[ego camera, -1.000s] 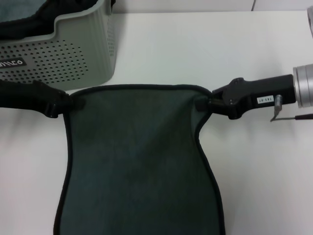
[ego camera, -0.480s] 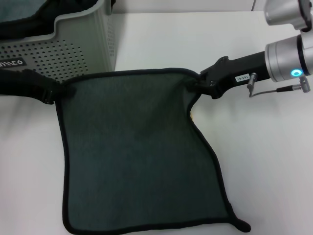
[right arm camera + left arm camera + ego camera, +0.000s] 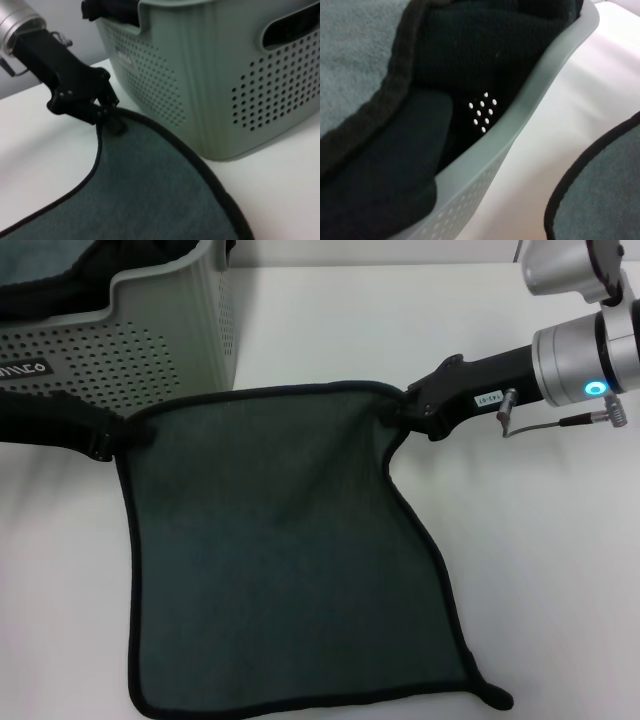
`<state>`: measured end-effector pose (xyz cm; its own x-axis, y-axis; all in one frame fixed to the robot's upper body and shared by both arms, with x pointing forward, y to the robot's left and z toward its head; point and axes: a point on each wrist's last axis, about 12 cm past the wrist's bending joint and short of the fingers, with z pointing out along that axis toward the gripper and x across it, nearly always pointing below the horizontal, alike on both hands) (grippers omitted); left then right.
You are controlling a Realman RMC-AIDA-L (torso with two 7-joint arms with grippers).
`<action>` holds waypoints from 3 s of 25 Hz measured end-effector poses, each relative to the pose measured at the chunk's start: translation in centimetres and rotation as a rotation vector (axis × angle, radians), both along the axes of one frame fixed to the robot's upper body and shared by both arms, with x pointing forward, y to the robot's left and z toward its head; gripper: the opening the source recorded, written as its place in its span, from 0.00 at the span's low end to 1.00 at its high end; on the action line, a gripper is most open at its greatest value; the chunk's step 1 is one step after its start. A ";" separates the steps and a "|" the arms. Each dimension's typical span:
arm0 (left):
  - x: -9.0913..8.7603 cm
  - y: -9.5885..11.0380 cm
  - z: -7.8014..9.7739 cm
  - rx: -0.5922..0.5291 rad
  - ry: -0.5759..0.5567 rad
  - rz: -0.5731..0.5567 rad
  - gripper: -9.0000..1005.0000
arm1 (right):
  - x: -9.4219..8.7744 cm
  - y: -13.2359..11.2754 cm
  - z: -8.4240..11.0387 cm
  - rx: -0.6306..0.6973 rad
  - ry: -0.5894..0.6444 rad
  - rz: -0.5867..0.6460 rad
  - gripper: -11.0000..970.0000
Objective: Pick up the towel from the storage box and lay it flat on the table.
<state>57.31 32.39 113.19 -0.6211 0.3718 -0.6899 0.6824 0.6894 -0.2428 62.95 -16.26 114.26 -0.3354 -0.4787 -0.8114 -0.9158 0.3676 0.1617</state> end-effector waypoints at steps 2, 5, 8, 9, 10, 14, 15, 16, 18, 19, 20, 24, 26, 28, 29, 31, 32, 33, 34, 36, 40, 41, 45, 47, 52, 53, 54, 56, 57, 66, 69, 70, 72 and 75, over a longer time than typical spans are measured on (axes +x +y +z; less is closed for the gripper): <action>0.0 -0.1 0.0 -0.005 -0.002 0.002 0.13 | 0.0 0.0 0.1 -0.001 -0.007 -0.002 0.06; 0.1 -0.3 0.0 -0.005 -0.008 0.009 0.14 | 0.4 0.3 -0.1 -0.033 -0.022 -0.035 0.07; 0.2 -0.3 0.0 -0.001 -0.011 0.020 0.15 | 0.7 0.5 -0.3 -0.055 -0.044 -0.072 0.07; 0.2 -0.2 0.0 0.000 -0.012 0.022 0.15 | 0.7 0.5 -0.4 -0.056 -0.050 -0.078 0.07; 0.2 -0.2 0.0 -0.001 -0.014 0.023 0.15 | 0.7 0.5 -0.4 -0.055 -0.053 -0.081 0.07; 0.1 0.3 0.6 -0.009 -0.045 0.033 0.23 | 0.7 0.2 0.3 -0.038 -0.078 -0.090 0.22; -0.1 0.4 0.8 -0.015 -0.064 0.022 0.26 | 0.6 0.0 0.5 -0.030 -0.091 -0.089 0.26; -0.5 0.6 1.1 -0.028 -0.091 -0.001 0.29 | 0.3 -0.3 0.8 -0.022 -0.104 -0.083 0.31; -1.5 0.5 1.7 -0.087 -0.163 -0.093 0.36 | -0.8 -1.0 1.1 -0.002 -0.142 -0.023 0.40; -2.4 0.4 2.1 -0.129 -0.211 -0.165 0.40 | -2.1 -1.4 0.9 0.015 -0.161 0.052 0.45; -3.4 0.4 2.2 -0.170 -0.263 -0.240 0.45 | -3.6 -2.0 0.7 0.045 -0.187 0.133 0.50; -7.5 0.4 2.1 -0.368 -0.492 -0.467 0.61 | -9.0 -4.3 -0.8 0.233 -0.231 0.298 0.65; -8.9 0.6 1.8 -0.432 -0.548 -0.505 0.65 | -11.1 -5.0 -1.2 0.372 -0.266 0.316 0.73; -9.5 0.6 1.6 -0.463 -0.566 -0.519 0.65 | -12.8 -5.4 -1.2 0.489 -0.293 0.326 0.80; -9.6 0.5 1.5 -0.472 -0.563 -0.526 0.65 | -13.3 -5.5 -1.1 0.534 -0.305 0.333 0.83; -9.6 0.3 1.5 -0.486 -0.556 -0.544 0.65 | -14.0 -5.5 -0.9 0.579 -0.310 0.359 0.90; -9.6 0.2 1.5 -0.498 -0.554 -0.556 0.65 | -14.0 -5.5 -0.7 0.594 -0.313 0.367 0.90; -9.5 0.1 1.9 -0.524 -0.559 -0.578 0.65 | -13.9 -5.3 -0.6 0.598 -0.313 0.372 0.90; -9.5 0.1 1.9 -0.524 -0.559 -0.578 0.65 | -13.9 -5.2 -0.6 0.601 -0.314 0.376 0.90; -9.4 0.2 2.2 -0.553 -0.563 -0.595 0.65 | -13.4 -4.9 -0.4 0.601 -0.318 0.382 0.90; -9.1 0.6 2.8 -0.603 -0.572 -0.602 0.65 | -12.8 -4.4 0.0 0.595 -0.324 0.387 0.90; -9.1 0.6 2.8 -0.606 -0.573 -0.600 0.65 | -12.8 -4.4 0.1 0.595 -0.326 0.387 0.90; -9.1 0.6 2.7 -0.613 -0.574 -0.595 0.65 | -12.6 -4.5 0.4 0.605 -0.338 0.383 0.90; -9.2 0.5 2.6 -0.618 -0.572 -0.589 0.65 | -12.5 -4.5 0.6 0.607 -0.342 0.387 0.90; -9.4 0.6 2.3 -0.627 -0.568 -0.573 0.65 | -12.4 -4.4 0.8 0.606 -0.348 0.398 0.90; -9.4 0.6 2.3 -0.627 -0.568 -0.572 0.65 | -12.3 -4.3 0.8 0.606 -0.350 0.400 0.90; -9.4 0.6 2.3 -0.628 -0.568 -0.571 0.65 | -12.3 -4.3 0.9 0.605 -0.352 0.402 0.90; -9.4 0.6 2.3 -0.628 -0.568 -0.570 0.65 | -12.2 -4.3 1.0 0.605 -0.356 0.406 0.90; -9.4 0.6 2.3 -0.628 -0.568 -0.570 0.65 | -12.2 -4.2 1.0 0.606 -0.358 0.408 0.90; -9.4 0.8 2.4 -0.626 -0.579 -0.559 0.65 | -12.0 -4.3 1.2 0.609 -0.372 0.406 0.90; -9.4 0.8 2.4 -0.626 -0.580 -0.559 0.65 | -11.9 -4.1 1.3 0.610 -0.374 0.412 0.90; -9.4 0.8 2.4 -0.626 -0.580 -0.559 0.65 | -11.9 -4.1 1.3 0.610 -0.374 0.413 0.90; -9.4 0.9 2.4 -0.625 -0.586 -0.552 0.65 | -11.9 -4.1 1.3 0.610 -0.375 0.414 0.90; -9.4 1.1 2.5 -0.624 -0.593 -0.539 0.65 | -11.8 -4.2 1.4 0.609 -0.376 0.413 0.90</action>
<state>47.92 33.50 115.65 0.0285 -0.0305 -0.9991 0.9925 0.1197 0.0247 51.11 -20.42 115.64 0.1171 0.0563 -0.9915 -0.9907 -0.0632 -0.1206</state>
